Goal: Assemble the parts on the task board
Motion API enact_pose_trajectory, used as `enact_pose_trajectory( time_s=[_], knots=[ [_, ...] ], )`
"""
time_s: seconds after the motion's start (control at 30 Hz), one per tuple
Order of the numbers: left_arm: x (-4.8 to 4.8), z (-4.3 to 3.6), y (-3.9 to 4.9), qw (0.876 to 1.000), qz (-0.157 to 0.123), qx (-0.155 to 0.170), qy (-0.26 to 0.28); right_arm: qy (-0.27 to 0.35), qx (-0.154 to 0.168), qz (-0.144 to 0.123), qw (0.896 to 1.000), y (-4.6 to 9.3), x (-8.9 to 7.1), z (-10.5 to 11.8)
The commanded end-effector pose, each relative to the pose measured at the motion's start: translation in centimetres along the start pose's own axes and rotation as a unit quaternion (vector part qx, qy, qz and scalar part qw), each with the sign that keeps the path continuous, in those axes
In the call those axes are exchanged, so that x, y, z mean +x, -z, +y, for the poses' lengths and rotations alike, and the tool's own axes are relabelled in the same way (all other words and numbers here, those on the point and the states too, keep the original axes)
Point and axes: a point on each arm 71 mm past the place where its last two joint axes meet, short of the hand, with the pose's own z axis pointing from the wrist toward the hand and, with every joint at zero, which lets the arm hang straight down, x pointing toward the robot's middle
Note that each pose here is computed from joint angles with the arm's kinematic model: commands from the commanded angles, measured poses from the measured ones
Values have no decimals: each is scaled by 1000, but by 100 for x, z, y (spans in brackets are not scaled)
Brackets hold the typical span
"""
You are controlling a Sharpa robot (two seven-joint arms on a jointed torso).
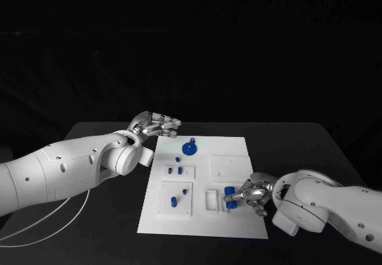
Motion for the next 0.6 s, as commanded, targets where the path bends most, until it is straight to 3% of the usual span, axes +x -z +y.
enact_pose_trajectory(
  time_s=[0.03, 0.3, 0.6],
  knots=[
    [21, -9, -4, 1000, 7, 1, 5, 2, 1, 13, 1000, 2, 42, 37],
    [41, -12, -12, 1000, 9, 1, 6, 10, -5, 25, 1000, -47, 132, 160],
    [55, -13, -17, 1000, 11, 0, 6, 26, -21, 21, 999, -70, 207, 308]
  ],
)
